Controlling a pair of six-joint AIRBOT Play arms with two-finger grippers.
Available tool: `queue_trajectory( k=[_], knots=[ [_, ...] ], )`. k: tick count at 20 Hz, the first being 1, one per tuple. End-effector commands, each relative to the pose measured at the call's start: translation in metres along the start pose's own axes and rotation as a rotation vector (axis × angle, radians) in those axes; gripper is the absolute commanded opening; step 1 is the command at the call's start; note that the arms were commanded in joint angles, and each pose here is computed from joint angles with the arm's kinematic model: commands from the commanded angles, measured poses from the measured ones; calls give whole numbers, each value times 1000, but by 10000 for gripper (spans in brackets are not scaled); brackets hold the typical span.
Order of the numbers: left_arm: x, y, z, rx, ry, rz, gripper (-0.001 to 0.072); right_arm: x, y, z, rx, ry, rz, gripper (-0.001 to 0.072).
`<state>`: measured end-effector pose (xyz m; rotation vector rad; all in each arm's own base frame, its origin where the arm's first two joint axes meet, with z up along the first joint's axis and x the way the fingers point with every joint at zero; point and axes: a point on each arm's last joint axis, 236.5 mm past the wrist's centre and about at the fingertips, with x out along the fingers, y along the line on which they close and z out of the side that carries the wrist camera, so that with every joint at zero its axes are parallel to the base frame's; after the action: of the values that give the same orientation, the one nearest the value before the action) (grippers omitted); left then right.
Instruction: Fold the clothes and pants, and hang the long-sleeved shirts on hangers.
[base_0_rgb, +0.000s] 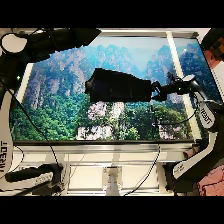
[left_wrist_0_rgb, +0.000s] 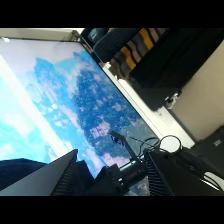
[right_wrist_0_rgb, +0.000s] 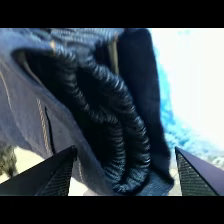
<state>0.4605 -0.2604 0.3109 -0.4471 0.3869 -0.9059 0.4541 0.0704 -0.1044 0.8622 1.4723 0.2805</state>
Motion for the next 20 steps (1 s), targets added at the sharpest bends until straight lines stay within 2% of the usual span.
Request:
queue_trajectory(
  k=[1, 6, 7, 8, 9, 10, 11, 15, 20],
  knots=[
    [0, -1, 0, 2, -1, -1, 485, 14, -7, -14, -2, 68, -40, 696],
    [0, -1, 0, 2, -1, -1, 485, 38, 9, -19, -47, 70, -49, 676],
    [0, -1, 0, 2, -1, -1, 484, 40, 11, -18, -52, 61, -49, 602],
    [0, -1, 0, 2, -1, -1, 484, 41, 12, -16, -54, 55, -50, 405],
    [0, -1, 0, 2, -1, -1, 484, 41, 12, -15, -54, 51, -49, 252],
    [0, -1, 1, 2, -1, -1, 484, 39, 13, -15, -52, 49, -45, 111],
    [0, -1, 1, 2, -1, -1, 484, 33, 15, -16, -56, 59, -38, 31],
    [0, -1, 1, 1, -2, -1, 483, -11, 32, -17, -111, 64, -76, 27],
    [0, -1, 1, 1, -2, 0, 482, -137, -55, 9, -10, -138, -439, 27]
  ],
)
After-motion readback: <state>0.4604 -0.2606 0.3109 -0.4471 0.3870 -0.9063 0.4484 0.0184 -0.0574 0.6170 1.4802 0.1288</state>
